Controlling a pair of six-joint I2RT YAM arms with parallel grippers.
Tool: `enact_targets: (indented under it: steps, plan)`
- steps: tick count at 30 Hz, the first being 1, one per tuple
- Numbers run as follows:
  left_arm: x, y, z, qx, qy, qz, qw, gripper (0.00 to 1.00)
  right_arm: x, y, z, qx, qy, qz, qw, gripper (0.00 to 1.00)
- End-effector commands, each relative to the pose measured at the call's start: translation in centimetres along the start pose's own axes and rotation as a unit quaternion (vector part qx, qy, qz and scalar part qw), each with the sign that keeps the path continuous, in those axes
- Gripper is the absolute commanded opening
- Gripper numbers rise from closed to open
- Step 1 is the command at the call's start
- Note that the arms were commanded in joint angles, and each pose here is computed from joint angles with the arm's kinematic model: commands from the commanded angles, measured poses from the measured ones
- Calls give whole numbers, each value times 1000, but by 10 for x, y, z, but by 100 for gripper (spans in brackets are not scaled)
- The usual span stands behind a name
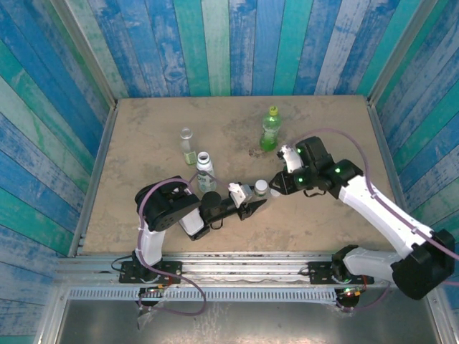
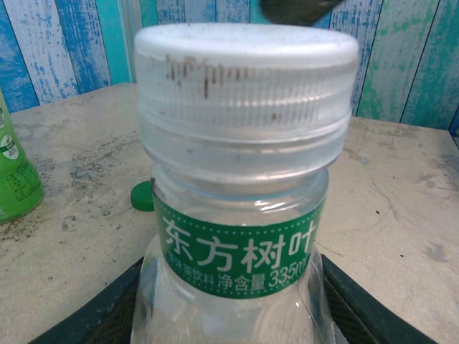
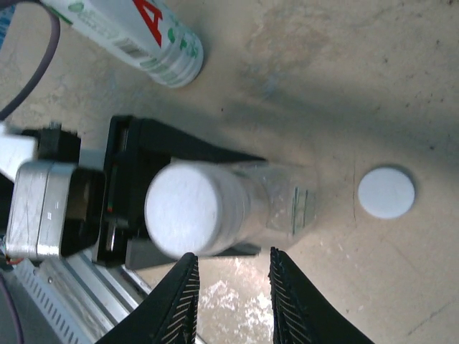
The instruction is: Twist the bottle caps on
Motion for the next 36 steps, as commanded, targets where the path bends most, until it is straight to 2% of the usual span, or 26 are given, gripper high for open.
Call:
enact_targets:
  steps: [1, 4, 10, 16, 17, 21, 26, 29, 31, 36]
  plan:
    - [-1, 1, 10, 13, 3, 5, 1000, 53, 3, 4, -13, -6, -14, -21, 1000, 29]
    - [-1, 1, 11, 14, 3, 5, 1000, 53, 4, 7, -9, -1, -11, -30, 999, 27]
    - [0, 2, 12, 15, 1, 5, 1000, 53, 13, 12, 25, 25, -6, -74, 997, 21]
    - [-1, 2, 13, 14, 2, 5, 1000, 53, 24, 2, 36, 15, -27, -84, 996, 19]
    - [-1, 1, 13, 14, 3, 6, 1000, 53, 23, -1, 35, 10, -32, -76, 997, 21]
    - [-6, -3, 5, 5, 14, 8, 1000, 53, 20, -18, 27, -11, -83, -31, 996, 39]
    - [-14, -7, -4, 7, 36, 9, 999, 53, 23, -38, 21, -29, -177, -2, 984, 59]
    - [-27, -11, -10, 3, 42, 22, 999, 53, 28, -50, 17, -41, -238, 7, 970, 63]
    - [-30, -13, -11, 11, 53, 24, 998, 53, 42, -54, 22, -42, -319, -29, 946, 66]
    - [-37, -19, -15, 40, 89, 32, 995, 53, 67, -61, 26, -30, -456, -49, 888, 65]
Point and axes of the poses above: each hand's point on the last joint's axis, 136 mm out from that joint toward the fingers, its own y axis out along the fingers, its own x axis along the line the jaws close on, z = x × y, the point moved 6 cm from there along -y, back along the fingers, and after that the axes turned 11 degrees about -y, right-handed, at the moved point
